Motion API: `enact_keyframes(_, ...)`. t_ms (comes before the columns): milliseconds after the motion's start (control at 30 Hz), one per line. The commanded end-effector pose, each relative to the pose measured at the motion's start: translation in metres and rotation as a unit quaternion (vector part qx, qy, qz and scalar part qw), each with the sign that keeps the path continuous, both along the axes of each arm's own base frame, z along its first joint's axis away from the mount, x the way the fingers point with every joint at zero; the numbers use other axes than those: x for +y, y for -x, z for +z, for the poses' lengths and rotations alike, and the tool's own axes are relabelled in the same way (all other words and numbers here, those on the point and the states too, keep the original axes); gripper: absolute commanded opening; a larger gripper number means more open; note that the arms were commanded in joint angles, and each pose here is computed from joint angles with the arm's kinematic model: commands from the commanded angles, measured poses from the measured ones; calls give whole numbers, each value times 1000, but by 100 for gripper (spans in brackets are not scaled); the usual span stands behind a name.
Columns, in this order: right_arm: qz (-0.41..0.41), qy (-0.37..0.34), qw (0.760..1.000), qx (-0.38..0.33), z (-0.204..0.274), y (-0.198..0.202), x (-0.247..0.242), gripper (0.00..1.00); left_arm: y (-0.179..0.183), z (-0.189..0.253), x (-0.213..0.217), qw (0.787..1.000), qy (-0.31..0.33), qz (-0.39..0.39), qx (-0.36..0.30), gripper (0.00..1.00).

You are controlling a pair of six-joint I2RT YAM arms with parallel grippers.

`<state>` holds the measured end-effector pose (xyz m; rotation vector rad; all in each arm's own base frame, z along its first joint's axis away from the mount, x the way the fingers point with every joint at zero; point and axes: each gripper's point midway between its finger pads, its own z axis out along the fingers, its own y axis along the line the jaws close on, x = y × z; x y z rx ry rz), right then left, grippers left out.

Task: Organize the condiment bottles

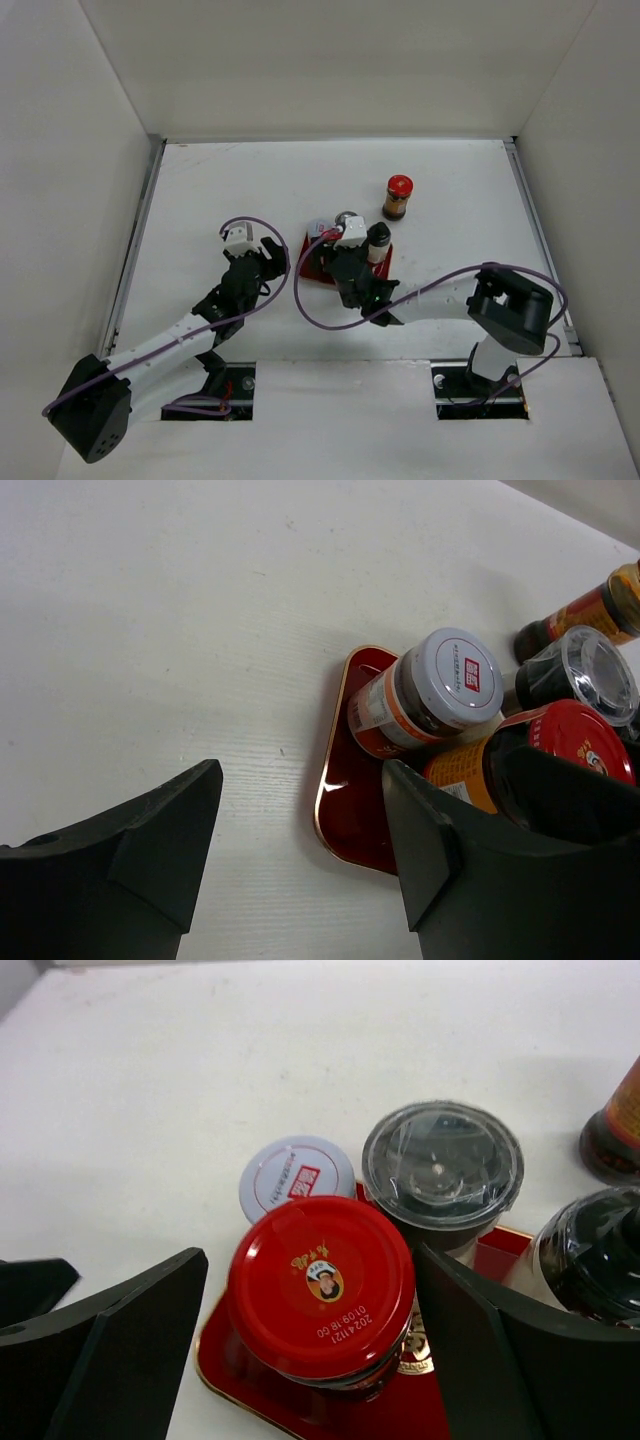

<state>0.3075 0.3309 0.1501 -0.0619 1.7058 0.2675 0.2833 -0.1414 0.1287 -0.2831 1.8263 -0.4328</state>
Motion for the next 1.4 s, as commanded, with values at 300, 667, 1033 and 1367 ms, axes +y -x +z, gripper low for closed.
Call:
enact_keyframes(300,22,-103,993,-52,123,29,-35,100,-5,27,0,999,29,3,-34,67)
enact_keyframes(667,-116,17,989,91,72,-101,-173,100,-11,23,-3,999,25,-2,-29,76)
enact_keyframes(1033,-90,29,980,175,8,-177,-176,100,-11,15,2,1000,23,-3,-19,76)
enact_keyframes(1367,-158,-5,984,85,56,-166,-204,54,-12,17,1,999,25,-4,-20,83)
